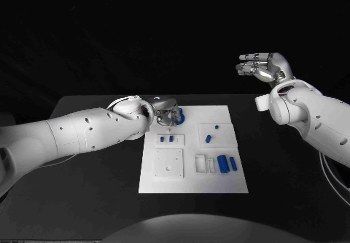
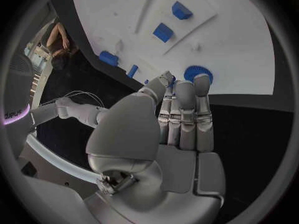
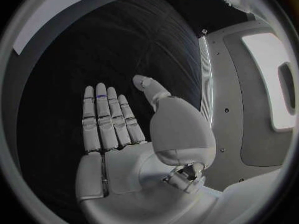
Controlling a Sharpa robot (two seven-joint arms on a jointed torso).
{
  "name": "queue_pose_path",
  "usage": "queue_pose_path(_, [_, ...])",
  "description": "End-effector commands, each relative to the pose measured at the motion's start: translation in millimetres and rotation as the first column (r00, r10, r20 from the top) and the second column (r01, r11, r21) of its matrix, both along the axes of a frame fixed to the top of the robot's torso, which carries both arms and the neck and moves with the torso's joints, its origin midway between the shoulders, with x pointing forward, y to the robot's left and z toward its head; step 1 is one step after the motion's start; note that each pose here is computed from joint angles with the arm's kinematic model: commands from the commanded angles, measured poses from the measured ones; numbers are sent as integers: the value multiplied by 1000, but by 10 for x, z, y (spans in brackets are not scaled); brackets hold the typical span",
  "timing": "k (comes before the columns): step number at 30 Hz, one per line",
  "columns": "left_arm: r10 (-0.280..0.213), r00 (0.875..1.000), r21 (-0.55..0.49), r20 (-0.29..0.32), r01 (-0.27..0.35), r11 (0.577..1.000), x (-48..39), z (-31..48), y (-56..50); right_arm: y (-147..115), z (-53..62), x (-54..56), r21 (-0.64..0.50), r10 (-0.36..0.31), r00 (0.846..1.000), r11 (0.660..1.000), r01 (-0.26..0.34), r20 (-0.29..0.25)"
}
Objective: Assemble the parts on the task board
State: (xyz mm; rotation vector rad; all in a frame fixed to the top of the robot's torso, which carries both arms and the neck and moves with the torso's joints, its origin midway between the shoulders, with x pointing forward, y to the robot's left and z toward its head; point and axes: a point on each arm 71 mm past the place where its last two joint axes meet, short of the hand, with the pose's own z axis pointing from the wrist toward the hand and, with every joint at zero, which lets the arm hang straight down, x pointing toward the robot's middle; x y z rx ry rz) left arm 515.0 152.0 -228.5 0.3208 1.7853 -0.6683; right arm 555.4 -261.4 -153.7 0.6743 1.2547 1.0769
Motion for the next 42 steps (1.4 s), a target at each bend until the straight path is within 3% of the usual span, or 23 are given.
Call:
queue_pose_path(1, [19, 999, 5, -34, -19, 1000, -7, -4, 53, 3, 10, -5, -5, 10, 1000, 1000, -10, 8])
queue_pose_path(10, [49, 998, 27, -50, -48, 999, -3, -21, 210, -2, 10, -5, -6, 10, 1000, 1000, -10, 7])
queue_pose_path(20, [64, 996, 58, -61, -61, 996, 29, -85, 283, 4, 8, -4, -6, 12, 1000, 1000, -12, 6])
queue_pose_path(42, [58, 993, 86, -104, -50, 995, 5, -244, 259, 14, 10, -5, -5, 15, 1000, 1000, -14, 7])
